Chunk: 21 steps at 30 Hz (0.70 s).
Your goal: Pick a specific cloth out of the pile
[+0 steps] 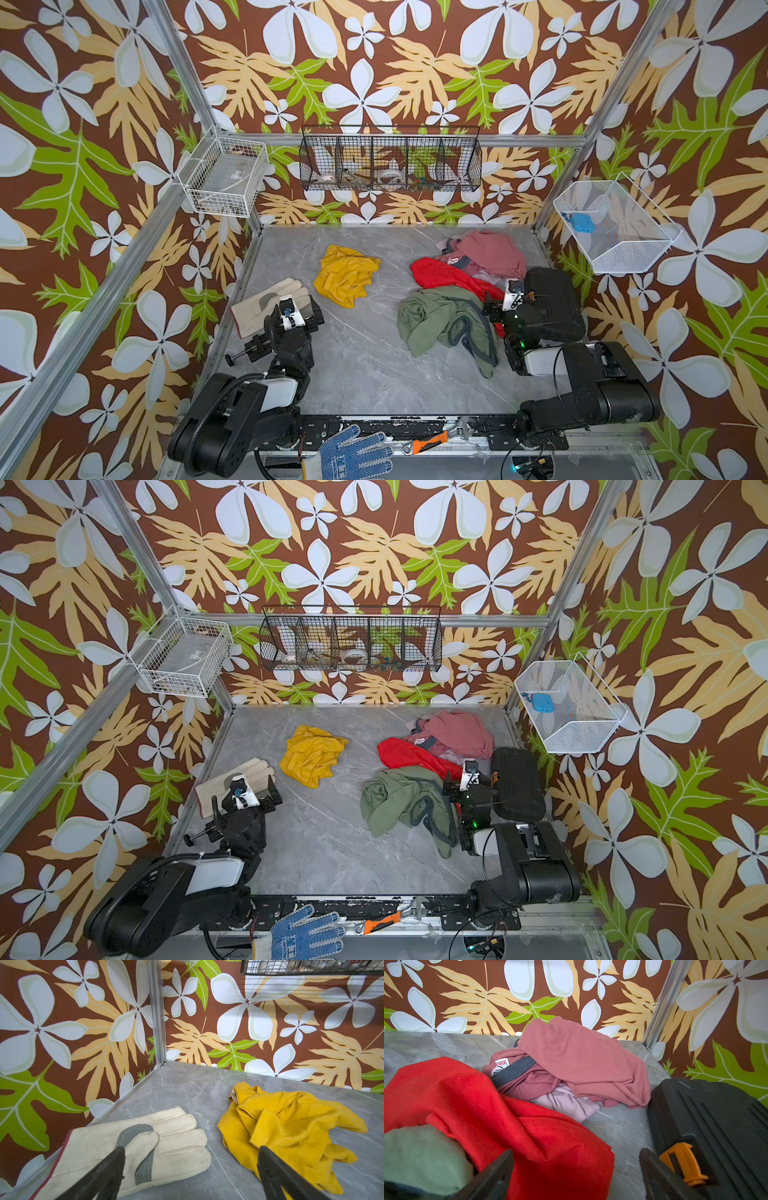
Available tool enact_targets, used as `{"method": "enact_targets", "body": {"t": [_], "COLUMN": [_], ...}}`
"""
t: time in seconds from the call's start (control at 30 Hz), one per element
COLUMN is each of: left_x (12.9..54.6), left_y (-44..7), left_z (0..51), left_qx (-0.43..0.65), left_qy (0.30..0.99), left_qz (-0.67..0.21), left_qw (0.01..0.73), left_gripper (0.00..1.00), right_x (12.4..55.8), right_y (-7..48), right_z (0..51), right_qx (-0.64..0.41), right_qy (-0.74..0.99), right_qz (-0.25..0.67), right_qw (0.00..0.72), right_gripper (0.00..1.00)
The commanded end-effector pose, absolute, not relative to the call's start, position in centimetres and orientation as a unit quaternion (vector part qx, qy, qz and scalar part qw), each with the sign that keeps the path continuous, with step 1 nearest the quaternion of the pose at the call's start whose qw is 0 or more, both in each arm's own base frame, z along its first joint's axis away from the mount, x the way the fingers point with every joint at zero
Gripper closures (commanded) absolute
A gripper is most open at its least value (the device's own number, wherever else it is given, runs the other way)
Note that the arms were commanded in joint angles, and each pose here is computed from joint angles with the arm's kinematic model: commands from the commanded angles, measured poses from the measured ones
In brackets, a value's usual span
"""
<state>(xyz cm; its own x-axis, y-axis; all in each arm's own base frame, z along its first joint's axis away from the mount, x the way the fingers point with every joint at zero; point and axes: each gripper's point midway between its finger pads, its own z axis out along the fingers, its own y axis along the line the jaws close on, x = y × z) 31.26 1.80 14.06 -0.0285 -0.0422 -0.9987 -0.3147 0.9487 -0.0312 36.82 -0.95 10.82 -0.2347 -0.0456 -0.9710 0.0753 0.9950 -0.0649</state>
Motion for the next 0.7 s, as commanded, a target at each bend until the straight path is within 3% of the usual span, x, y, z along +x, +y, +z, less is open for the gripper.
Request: {"method": "enact_targets", "body": {"t": [0.0, 0.23, 0.67], "left_x": [31.4, 34.4, 34.4], "left_y": [1.9, 2.7, 2.9], "left_z": [16.3, 15.4, 15.2], "left_qx": [-0.139, -0.144, -0.145], "left_qy": [0.671, 0.703, 0.705], "left_qz": [0.074, 0.058, 0.051], "left_qw": [0.725, 0.694, 0.693], "left_gripper": [0.0, 0.0, 0.0], "right_x": [37.0, 37.0, 37.0], "right_y": [-0.9, -0.9, -0.9], "right_z": [11.4, 11.4, 11.4], "right_qx": [0.012, 0.012, 0.012], "right_qy": [0.777, 0.777, 0.777], "right_qz": [-0.043, -0.043, -0.043], "right_qw": [0.628, 0.627, 0.628], "right_gripper": [0.06, 0.06, 0.06]}}
